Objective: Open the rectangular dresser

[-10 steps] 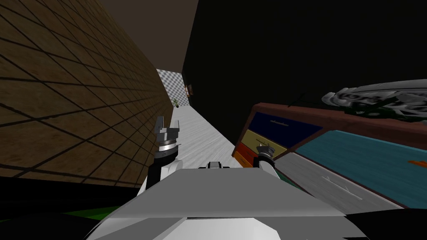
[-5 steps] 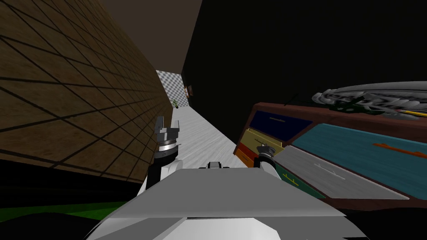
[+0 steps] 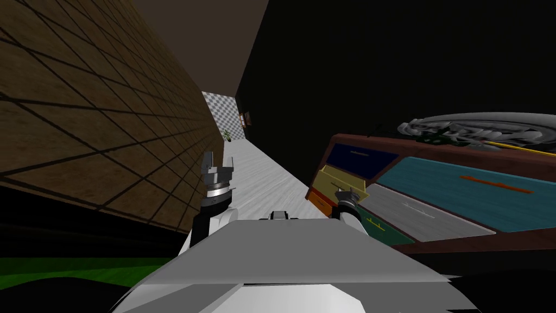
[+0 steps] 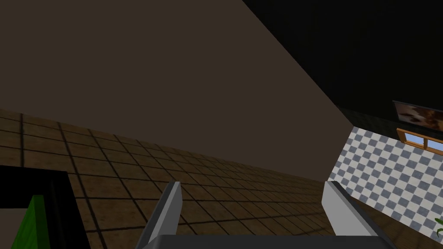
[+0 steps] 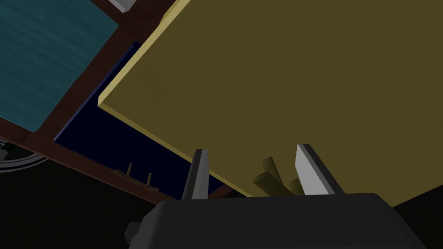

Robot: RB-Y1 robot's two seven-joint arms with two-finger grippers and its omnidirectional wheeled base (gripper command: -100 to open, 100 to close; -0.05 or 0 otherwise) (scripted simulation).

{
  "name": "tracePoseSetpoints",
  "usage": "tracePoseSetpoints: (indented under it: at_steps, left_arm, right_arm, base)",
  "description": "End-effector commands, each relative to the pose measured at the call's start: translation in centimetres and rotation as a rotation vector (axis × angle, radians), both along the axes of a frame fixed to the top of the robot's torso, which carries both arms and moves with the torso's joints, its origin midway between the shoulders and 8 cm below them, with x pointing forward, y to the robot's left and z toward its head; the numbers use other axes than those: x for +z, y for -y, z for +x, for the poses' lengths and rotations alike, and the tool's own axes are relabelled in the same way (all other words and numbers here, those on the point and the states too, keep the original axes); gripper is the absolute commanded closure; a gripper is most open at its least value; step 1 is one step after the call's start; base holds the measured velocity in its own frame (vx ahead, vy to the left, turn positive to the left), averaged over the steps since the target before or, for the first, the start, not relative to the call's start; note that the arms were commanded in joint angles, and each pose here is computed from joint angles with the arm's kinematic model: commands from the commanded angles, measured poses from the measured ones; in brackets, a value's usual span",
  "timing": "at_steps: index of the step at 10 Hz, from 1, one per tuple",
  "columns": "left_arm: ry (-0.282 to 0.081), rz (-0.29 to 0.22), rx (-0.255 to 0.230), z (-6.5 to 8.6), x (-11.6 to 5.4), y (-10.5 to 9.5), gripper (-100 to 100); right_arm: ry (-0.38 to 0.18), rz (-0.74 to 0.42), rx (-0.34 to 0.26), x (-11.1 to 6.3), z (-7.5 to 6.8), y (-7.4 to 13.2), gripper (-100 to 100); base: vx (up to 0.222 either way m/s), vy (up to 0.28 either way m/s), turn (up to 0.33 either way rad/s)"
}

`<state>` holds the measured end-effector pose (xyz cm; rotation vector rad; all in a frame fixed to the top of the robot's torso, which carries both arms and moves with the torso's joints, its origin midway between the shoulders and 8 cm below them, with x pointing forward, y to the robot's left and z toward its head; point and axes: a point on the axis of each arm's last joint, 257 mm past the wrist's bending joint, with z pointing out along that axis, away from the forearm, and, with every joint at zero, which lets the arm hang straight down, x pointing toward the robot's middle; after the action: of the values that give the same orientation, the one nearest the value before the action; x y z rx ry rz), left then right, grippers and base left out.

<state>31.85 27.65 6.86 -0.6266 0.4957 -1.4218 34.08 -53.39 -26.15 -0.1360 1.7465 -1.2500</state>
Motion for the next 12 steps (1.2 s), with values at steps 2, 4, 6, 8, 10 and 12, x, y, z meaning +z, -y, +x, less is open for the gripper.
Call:
tracePoseSetpoints:
  at_steps: [2, 4, 6, 8, 10, 12]
  left_arm:
    - [0.0, 0.0, 0.0, 0.0, 0.0, 0.0, 0]
    - [0.0, 0.0, 0.0, 0.0, 0.0, 0.0, 0]
    - [0.0, 0.0, 0.0, 0.0, 0.0, 0.0, 0]
    - [0.0, 0.0, 0.0, 0.0, 0.0, 0.0, 0]
    - [0.0, 0.0, 0.0, 0.0, 0.0, 0.0, 0]
    - [0.0, 0.0, 0.0, 0.0, 0.0, 0.0, 0]
  right_arm:
    - [-0.01, 0.013, 0.034, 0.8, -1.0, 0.9, -100]
    - [-0.012, 0.016, 0.049, 1.2, -1.4, 1.2, -100]
    - [-0.01, 0.015, 0.074, 2.4, -2.3, 1.8, -100]
    - [-0.009, 0.014, 0.102, 3.0, -2.5, 1.7, -100]
    - [-0.006, 0.009, 0.122, 3.8, -2.8, 1.8, -100]
    - [-0.002, -0.014, 0.155, 5.5, -3.7, 2.0, -100]
  base:
    - [0.111, 0.013, -0.086]
    - [0.087, 0.039, -0.123]
    - [0.099, 0.053, -0.124]
    - [0.072, 0.039, -0.091]
    - [0.091, 0.058, -0.132]
    - [0.089, 0.061, -0.127]
